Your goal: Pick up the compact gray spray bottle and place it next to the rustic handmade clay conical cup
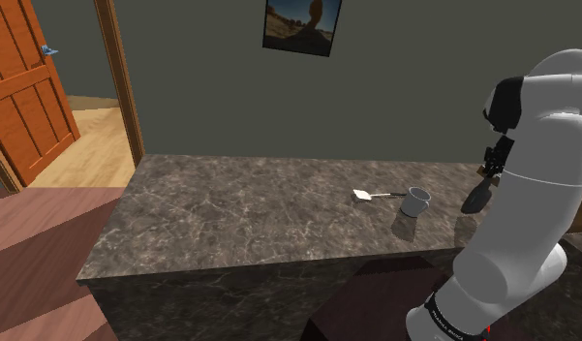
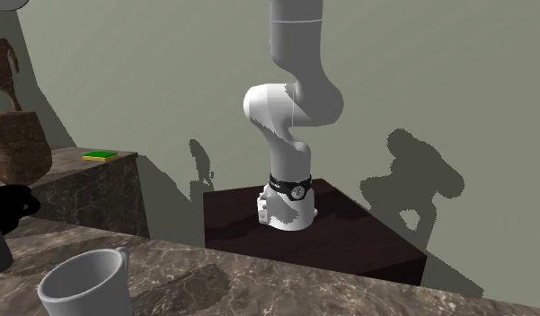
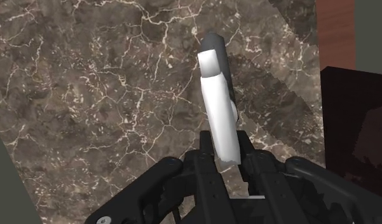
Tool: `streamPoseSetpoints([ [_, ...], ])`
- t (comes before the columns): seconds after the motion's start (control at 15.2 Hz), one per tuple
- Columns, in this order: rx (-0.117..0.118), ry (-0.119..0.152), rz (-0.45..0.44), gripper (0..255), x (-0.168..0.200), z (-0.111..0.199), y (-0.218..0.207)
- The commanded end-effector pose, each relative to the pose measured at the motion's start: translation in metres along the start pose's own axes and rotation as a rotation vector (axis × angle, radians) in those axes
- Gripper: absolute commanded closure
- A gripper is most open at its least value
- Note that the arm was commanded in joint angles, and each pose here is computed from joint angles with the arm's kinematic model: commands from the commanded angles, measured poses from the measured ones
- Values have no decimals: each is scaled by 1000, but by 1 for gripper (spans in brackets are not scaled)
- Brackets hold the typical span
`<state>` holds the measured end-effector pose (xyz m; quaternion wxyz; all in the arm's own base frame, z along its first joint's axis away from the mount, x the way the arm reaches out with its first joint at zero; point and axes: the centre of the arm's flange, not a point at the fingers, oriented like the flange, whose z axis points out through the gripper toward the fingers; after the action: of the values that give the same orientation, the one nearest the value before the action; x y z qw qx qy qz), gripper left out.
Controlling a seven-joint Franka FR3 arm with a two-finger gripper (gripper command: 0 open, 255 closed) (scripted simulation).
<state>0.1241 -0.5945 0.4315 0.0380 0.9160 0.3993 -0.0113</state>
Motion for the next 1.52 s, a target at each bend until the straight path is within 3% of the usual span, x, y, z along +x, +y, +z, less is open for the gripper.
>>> streamPoseSetpoints([
  [0.0,-1,0,0,255,0,2,0],
  [0.33,-1,0,0,255,0,2,0],
  [0.4,-1,0,0,0,0,2,0],
  [0.73,-1,0,0,0,0,2,0],
  [0.99,-1,0,0,0,0,-48,-1],
  [1.45,-1,0,0,0,0,-48,-1],
])
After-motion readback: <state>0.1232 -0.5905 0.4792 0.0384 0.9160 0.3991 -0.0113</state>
